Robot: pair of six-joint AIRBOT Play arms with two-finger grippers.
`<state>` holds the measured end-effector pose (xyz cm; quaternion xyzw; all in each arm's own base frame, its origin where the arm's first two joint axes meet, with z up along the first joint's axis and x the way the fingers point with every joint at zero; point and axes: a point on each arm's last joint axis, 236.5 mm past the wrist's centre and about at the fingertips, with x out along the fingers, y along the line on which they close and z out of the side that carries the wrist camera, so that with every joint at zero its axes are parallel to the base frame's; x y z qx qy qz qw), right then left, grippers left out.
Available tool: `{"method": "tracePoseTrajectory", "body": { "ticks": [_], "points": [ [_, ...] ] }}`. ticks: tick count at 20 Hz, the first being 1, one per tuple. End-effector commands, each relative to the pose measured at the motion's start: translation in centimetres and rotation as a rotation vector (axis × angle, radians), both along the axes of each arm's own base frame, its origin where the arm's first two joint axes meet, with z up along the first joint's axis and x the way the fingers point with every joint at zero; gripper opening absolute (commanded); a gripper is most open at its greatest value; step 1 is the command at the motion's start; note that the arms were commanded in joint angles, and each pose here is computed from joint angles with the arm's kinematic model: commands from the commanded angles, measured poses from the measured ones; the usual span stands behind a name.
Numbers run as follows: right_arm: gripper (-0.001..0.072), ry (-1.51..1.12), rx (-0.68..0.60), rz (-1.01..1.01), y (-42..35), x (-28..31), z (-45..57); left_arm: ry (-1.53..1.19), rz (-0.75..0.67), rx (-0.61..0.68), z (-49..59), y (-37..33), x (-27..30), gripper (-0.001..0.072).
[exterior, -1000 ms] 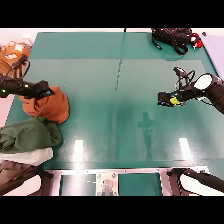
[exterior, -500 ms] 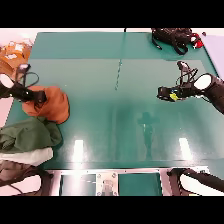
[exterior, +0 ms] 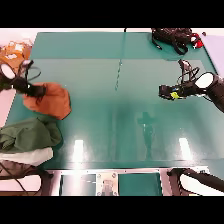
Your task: Fold the shirts.
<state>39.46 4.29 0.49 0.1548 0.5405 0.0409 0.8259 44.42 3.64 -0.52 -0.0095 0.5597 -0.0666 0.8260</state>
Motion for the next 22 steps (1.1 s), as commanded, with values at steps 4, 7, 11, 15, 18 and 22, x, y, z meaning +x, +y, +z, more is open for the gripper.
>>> {"method": "tracePoseTrajectory", "body": {
  "ticks": [4, 7, 11, 15, 18, 22],
  "points": [
    [0.0015, 0.032, 0.011, -0.068, -3.4, -0.4, 1.5, -0.262, -0.397, -0.175, 15.9, -19.2, 0.1, 0.0027],
    [0.0015, 0.046, 0.014, -0.113, -5.2, -0.8, 1.5, -0.280, -0.590, -0.298, 17.8, -29.6, -3.9, 0.0027],
    [0.0015, 0.052, 0.017, -0.129, -5.8, -0.9, 1.5, -0.217, -0.730, -0.321, 14.0, -37.5, -6.7, 0.0029],
    [0.0129, 0.066, 0.071, -0.126, -4.6, -1.2, 1.6, -0.109, -0.626, -0.324, 7.7, -39.0, -4.6, 0.0671],
    [0.0319, 0.086, 0.078, -0.122, -4.4, -1.6, 1.4, -0.030, -0.506, -0.319, 7.0, -35.2, -3.0, 0.0720],
    [0.0421, 0.131, 0.094, -0.129, -4.3, -1.7, -0.9, 0.304, -0.388, -0.278, 5.4, -27.3, -6.9, 0.0720]
  ]
}}
